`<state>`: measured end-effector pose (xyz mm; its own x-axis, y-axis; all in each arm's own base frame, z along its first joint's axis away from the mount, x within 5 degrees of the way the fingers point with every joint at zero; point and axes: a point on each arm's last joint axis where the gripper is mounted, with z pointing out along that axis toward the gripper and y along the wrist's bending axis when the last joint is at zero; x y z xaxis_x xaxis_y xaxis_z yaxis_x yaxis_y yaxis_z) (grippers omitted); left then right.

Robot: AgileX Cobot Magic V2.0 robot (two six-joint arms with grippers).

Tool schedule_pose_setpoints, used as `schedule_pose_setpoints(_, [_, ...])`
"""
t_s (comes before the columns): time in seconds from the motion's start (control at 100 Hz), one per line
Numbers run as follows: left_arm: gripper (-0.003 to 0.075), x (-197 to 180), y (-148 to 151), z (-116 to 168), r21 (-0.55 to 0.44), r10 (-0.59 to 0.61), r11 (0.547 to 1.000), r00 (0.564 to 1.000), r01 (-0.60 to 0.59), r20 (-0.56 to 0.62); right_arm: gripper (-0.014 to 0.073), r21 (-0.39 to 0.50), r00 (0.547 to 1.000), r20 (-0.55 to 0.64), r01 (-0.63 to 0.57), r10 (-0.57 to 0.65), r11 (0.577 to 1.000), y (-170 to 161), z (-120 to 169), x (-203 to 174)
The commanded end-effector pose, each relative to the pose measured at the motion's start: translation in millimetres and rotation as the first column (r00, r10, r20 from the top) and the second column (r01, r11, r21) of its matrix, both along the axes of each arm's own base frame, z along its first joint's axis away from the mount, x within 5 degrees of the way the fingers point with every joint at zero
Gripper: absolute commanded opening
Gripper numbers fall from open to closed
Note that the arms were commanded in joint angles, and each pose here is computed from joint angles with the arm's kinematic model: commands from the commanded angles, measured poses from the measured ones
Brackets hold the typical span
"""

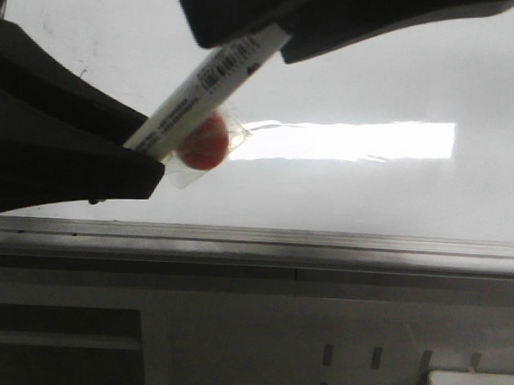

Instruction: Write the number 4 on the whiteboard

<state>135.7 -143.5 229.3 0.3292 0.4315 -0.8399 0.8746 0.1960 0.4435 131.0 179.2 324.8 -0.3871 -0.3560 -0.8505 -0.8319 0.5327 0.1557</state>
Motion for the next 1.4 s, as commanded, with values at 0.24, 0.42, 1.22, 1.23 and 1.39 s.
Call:
schedule_pose_setpoints(0.24, [-0.0020,0,-5,18,-0.091,-0.032,0.995,0.999,0.035,0.032,0.0298,0.017,0.999,0.045,0.017,-0.018,1.000,22,8,21])
schedule_pose_setpoints(0.42, [-0.0020,-1,-5,18,-0.092,-0.033,0.995,0.999,0.036,0.033,0.0012,0.004,0.999,0.039,0.012,-0.012,1.000,23,5,22])
schedule_pose_setpoints(1.22, [0.0376,-19,55,73,-0.287,0.441,0.867,0.895,-0.407,0.062,-0.0064,0.024,0.978,0.171,0.119,-0.121,0.993,-4,37,42])
schedule_pose_setpoints(1.23, [0.0376,-20,56,74,-0.293,0.444,0.864,0.894,-0.409,0.060,-0.0064,0.025,0.977,0.175,0.121,-0.123,0.992,-4,38,43])
schedule_pose_setpoints(1.39, [0.0376,-18,62,72,-0.311,0.516,0.808,0.856,-0.500,-0.034,-0.0064,0.045,0.952,0.242,0.182,-0.188,0.982,-15,57,57])
